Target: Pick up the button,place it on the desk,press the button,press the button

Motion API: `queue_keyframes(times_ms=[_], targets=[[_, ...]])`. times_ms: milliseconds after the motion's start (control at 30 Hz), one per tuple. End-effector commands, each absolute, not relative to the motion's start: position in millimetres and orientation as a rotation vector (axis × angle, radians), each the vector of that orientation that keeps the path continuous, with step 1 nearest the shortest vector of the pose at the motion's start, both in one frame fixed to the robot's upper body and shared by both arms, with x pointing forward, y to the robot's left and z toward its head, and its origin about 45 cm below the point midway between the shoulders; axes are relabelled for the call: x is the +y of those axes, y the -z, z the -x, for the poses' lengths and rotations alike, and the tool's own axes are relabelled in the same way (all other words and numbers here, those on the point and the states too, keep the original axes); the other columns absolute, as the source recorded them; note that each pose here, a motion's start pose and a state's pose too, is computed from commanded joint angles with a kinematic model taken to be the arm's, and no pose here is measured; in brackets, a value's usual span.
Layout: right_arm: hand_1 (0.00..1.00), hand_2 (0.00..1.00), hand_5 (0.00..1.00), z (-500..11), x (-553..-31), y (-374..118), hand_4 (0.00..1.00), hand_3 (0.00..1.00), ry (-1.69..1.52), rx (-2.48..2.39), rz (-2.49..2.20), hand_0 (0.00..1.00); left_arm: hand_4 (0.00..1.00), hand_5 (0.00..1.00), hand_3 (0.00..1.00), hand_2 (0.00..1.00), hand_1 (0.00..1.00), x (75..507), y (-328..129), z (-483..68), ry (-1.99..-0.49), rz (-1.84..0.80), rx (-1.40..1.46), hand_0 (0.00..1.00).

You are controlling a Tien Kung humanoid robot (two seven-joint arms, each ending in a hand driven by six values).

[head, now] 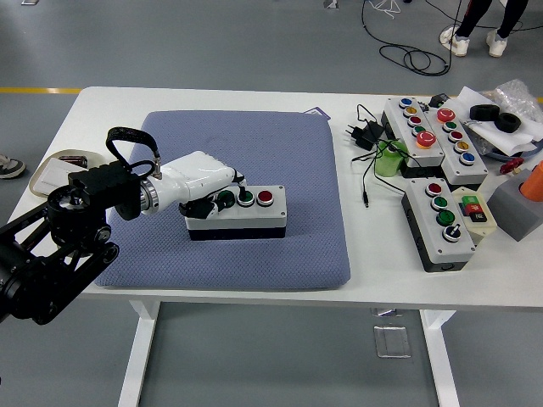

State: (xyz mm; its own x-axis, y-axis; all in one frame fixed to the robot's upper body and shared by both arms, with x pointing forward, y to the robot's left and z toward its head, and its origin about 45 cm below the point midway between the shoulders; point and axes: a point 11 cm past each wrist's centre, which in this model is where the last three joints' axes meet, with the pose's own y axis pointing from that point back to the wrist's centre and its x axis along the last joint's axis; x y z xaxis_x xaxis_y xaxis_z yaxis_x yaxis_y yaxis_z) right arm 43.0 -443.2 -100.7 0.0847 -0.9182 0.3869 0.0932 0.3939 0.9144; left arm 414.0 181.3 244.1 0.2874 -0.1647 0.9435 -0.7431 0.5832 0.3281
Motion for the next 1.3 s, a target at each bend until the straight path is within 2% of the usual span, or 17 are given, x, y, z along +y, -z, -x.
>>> queue_keyframes(times_ms=[433,733,867,900,1067,1100,1267,1300], targets=[[0.659,0.720,0.234,-41,-444,101,0.382,0.602,0.916,-1.245,-0.863,0.668,0.223,0.002,0.651,0.011,0.002,173,-234,-411,-0.422,-0.913,-1.247,0.033],[0.659,0.720,0.234,-39,-443,101,0.382,0.602,0.919,-1.244,-0.860,0.667,0.223,0.002,0.664,0.012,0.002,174,-241,-413,-0.453,-0.898,-1.255,0.034],[0.659,0.720,0.234,-39,-444,101,0.382,0.602,0.918,-1.242,-0.859,0.667,0.223,0.002,0.664,0.012,0.002,178,-254,-414,-0.510,-0.874,-1.272,0.034],[0.659,0.720,0.234,-39,-444,101,0.382,0.602,0.918,-1.242,-0.859,0.667,0.233,0.002,0.756,0.020,0.002,179,-255,-414,-0.516,-0.872,-1.272,0.041],[0.659,0.720,0.234,-36,-444,101,0.382,0.602,0.921,-1.241,-0.855,0.667,0.233,0.002,0.756,0.020,0.002,188,-274,-414,-0.586,-0.856,-1.280,0.041],[0.659,0.720,0.234,-36,-444,101,0.382,0.602,0.921,-1.241,-0.855,0.667,0.252,0.002,0.798,0.024,0.002,188,-275,-414,-0.589,-0.855,-1.280,0.042],[0.659,0.720,0.234,-35,-444,101,0.382,0.602,0.920,-1.238,-0.856,0.667,0.252,0.002,0.798,0.024,0.002,197,-294,-419,-0.802,-0.708,-1.187,0.042],[0.659,0.720,0.234,-36,-444,101,0.381,0.602,0.920,-1.238,-0.857,0.667,0.789,0.752,0.875,0.248,0.193,199,-294,-421,-0.852,-0.676,-1.157,0.195]])
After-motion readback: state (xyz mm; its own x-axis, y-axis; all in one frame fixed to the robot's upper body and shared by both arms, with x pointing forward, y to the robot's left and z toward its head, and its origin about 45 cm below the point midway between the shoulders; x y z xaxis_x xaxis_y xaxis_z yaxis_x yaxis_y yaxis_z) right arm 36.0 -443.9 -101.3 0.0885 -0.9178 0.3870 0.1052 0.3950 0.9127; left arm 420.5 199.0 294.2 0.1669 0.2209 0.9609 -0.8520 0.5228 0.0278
